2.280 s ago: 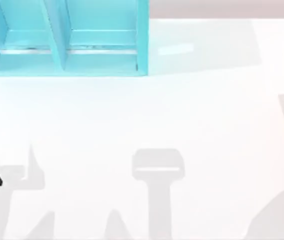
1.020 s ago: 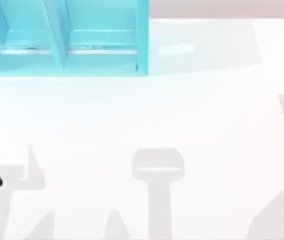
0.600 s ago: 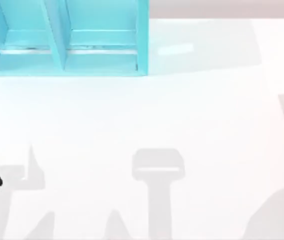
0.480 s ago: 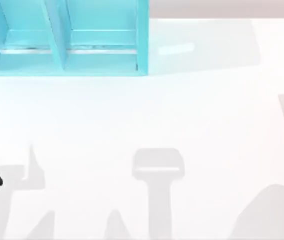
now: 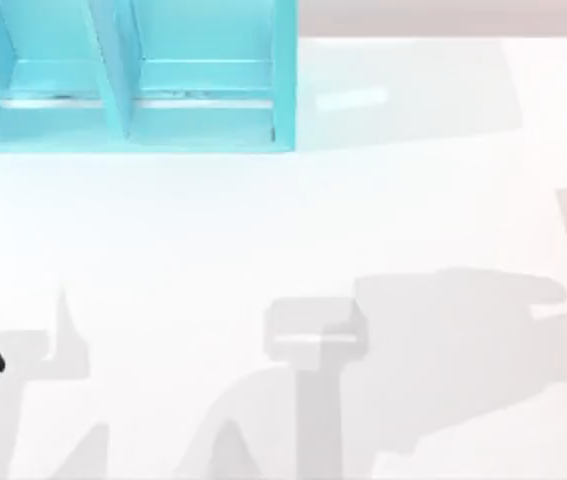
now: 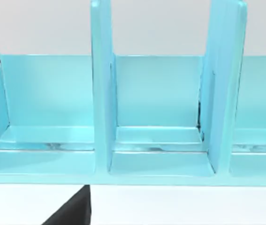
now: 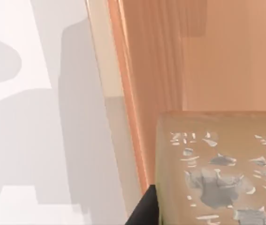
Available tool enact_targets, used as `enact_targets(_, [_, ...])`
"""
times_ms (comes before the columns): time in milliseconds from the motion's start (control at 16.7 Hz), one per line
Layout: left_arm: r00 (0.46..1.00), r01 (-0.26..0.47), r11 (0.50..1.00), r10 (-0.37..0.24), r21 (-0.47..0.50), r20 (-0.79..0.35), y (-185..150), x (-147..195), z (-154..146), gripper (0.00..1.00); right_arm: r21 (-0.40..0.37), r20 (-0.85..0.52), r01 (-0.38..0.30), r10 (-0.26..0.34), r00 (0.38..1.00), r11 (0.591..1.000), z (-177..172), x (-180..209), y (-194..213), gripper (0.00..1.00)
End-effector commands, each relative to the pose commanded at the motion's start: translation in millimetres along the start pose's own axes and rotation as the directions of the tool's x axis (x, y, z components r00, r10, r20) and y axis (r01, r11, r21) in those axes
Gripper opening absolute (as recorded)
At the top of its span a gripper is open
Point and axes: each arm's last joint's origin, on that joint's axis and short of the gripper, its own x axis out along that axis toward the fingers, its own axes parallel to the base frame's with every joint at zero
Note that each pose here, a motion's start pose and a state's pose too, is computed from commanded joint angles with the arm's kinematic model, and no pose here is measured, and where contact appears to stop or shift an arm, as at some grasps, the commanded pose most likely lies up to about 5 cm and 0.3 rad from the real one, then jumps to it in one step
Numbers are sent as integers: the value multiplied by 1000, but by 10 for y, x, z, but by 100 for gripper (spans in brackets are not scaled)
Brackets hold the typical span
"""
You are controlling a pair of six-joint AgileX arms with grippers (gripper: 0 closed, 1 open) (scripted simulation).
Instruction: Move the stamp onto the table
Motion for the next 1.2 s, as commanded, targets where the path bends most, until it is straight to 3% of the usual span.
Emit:
enact_targets(360, [1000,0,1000,0,0,0,0,0,0,100,-157,-90,14,-28,996,987,-418,-346,591,0])
enact_targets(780, [1000,0,1000,0,0,0,0,0,0,100,-158,-91,12,-27,995,987,-392,-325,644,0])
enact_targets(960, [1000,0,1000,0,0,0,0,0,0,100,-162,-91,12,-27,995,987,-208,-139,983,0])
enact_targets(1200, [1000,0,1000,0,0,0,0,0,0,100,-159,-111,19,-37,993,987,-50,406,1852,0])
